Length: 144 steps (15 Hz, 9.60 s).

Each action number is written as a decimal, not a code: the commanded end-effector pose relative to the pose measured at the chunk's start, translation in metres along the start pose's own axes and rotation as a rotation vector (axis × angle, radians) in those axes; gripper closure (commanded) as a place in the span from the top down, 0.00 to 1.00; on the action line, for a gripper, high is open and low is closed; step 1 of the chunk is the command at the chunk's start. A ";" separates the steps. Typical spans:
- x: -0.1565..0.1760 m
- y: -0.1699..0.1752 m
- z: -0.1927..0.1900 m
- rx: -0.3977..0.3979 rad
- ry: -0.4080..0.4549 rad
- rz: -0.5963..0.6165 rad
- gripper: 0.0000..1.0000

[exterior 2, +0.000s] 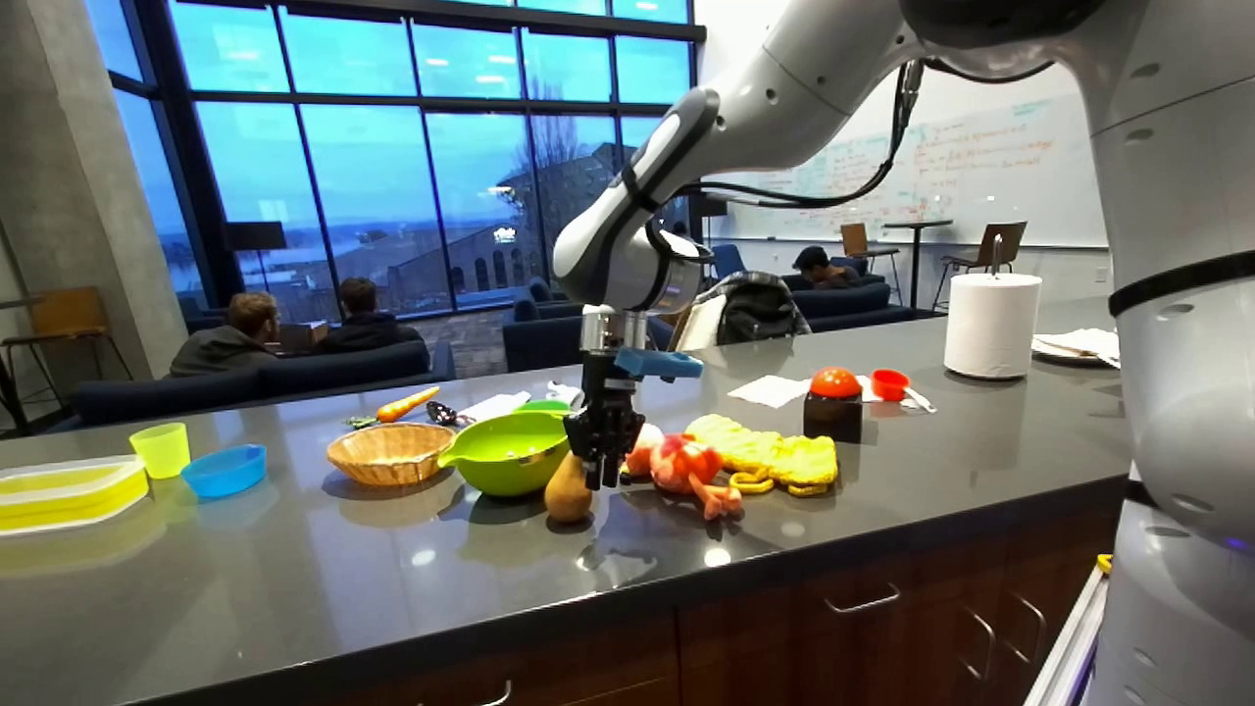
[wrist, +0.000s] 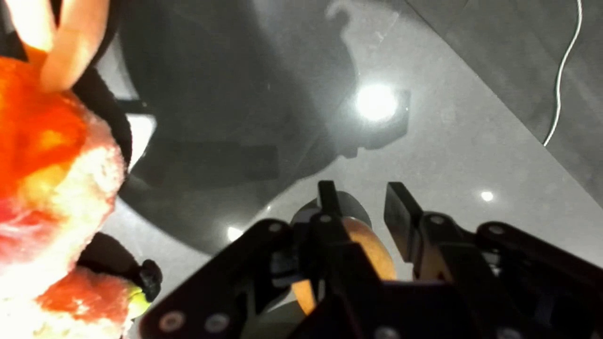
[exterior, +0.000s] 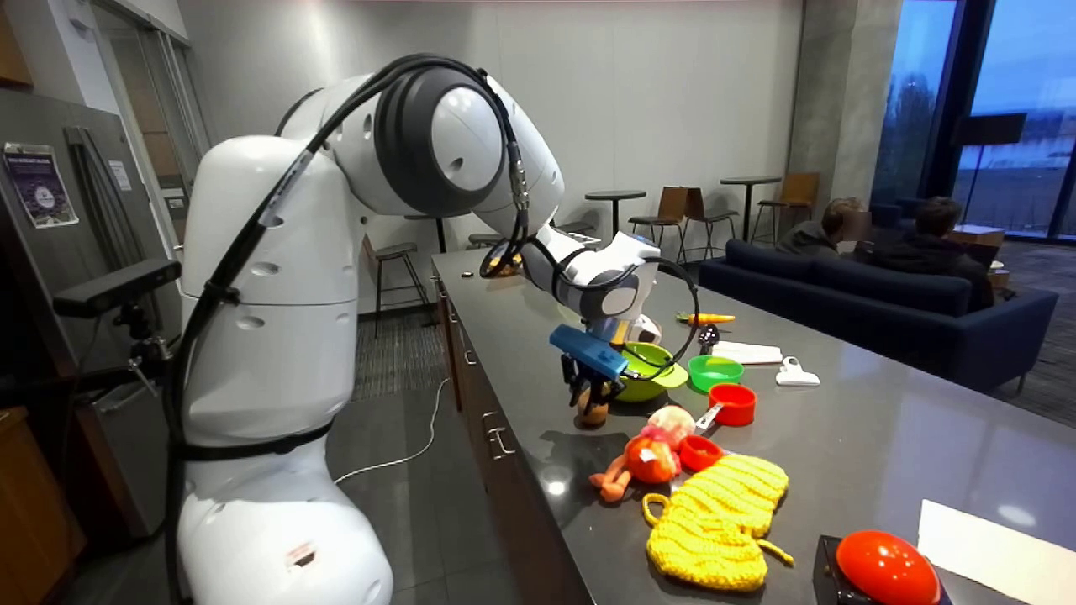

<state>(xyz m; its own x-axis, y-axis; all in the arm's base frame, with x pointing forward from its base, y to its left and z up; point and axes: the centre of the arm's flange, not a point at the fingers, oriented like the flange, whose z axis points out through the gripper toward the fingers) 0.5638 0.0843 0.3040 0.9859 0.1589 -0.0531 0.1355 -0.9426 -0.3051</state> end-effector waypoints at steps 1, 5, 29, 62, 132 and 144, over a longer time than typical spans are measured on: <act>-0.007 -0.006 -0.007 -0.012 -0.002 0.014 0.63; -0.003 -0.010 -0.007 -0.006 0.009 0.016 0.92; 0.065 -0.019 0.006 0.044 -0.009 0.001 1.00; 0.044 -0.016 -0.056 -0.072 0.035 0.083 0.27; 0.036 0.105 -0.006 -0.277 -0.069 0.324 0.75; 0.035 0.098 -0.013 -0.266 -0.046 0.314 0.04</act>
<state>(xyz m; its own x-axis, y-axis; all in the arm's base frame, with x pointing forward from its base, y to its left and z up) 0.6191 -0.0084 0.2758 0.9769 -0.1413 -0.1603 -0.1420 -0.9898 0.0073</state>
